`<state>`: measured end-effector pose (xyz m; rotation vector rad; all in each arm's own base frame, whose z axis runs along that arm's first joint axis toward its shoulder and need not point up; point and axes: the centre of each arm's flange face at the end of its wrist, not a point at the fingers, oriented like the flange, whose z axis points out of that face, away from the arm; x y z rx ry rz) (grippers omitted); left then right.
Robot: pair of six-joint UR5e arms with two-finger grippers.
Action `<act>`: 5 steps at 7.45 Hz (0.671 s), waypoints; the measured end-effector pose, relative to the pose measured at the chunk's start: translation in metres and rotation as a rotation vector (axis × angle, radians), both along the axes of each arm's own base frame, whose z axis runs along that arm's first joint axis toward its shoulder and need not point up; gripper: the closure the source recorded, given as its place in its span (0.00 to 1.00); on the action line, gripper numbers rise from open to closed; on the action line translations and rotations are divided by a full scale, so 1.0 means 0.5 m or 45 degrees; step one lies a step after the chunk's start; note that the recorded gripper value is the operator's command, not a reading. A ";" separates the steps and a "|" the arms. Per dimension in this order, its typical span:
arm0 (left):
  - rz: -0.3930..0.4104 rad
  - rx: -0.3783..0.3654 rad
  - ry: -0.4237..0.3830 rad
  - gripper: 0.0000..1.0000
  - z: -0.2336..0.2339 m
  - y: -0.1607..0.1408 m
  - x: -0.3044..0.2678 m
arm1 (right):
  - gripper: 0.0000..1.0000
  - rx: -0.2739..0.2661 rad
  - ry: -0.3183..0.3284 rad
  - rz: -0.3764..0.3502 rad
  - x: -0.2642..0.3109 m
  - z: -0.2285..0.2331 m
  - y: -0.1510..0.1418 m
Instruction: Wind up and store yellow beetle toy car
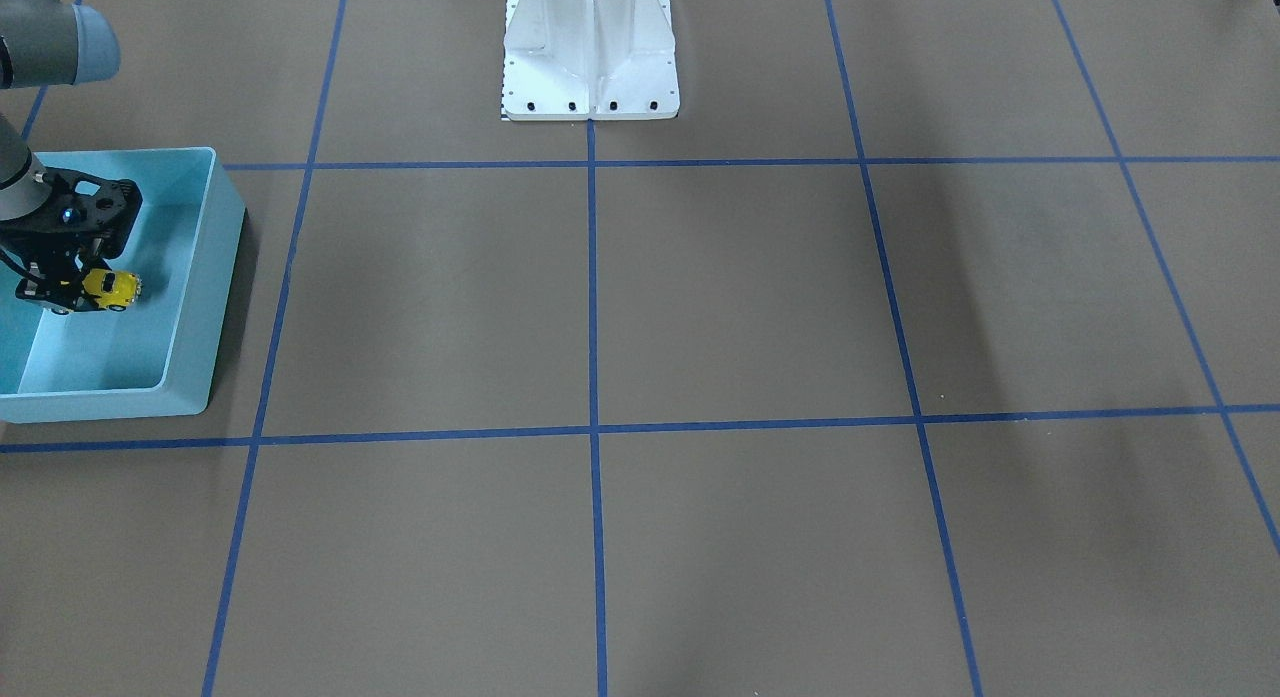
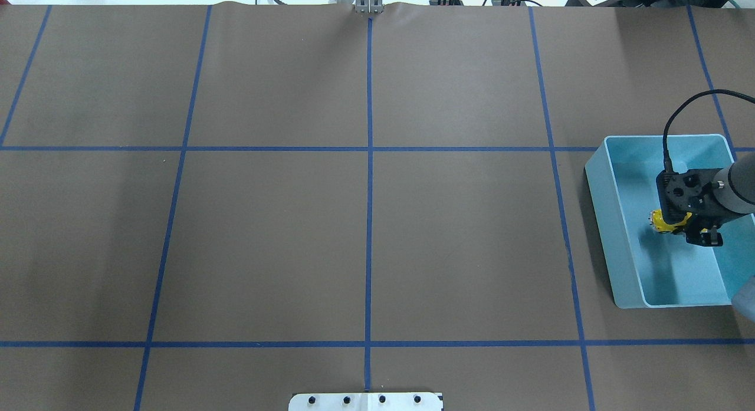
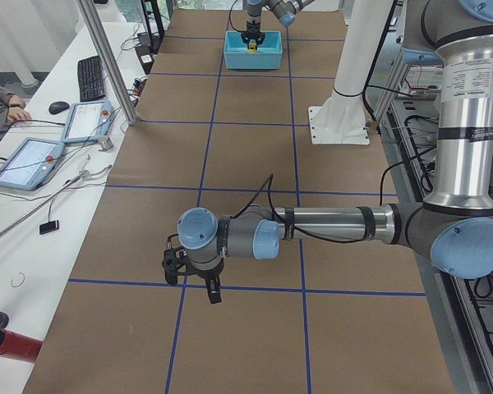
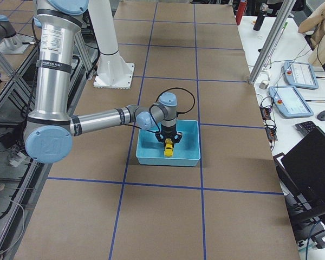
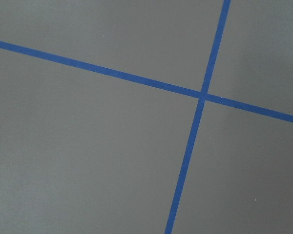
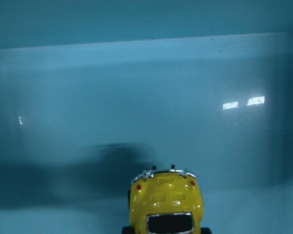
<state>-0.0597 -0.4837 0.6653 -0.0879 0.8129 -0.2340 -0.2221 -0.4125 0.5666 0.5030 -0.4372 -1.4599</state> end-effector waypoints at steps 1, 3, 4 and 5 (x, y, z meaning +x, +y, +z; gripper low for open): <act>0.000 0.000 -0.001 0.00 0.000 0.000 0.000 | 0.00 0.001 -0.018 -0.008 -0.002 -0.011 0.000; 0.000 0.001 0.000 0.00 -0.001 0.000 0.000 | 0.00 -0.053 -0.095 0.041 0.062 -0.026 -0.014; 0.000 0.000 0.000 0.00 0.000 0.000 0.000 | 0.00 -0.137 -0.133 0.130 0.146 -0.011 -0.026; 0.000 -0.002 0.000 0.00 0.002 0.001 0.000 | 0.00 -0.257 -0.153 0.252 0.244 0.012 -0.035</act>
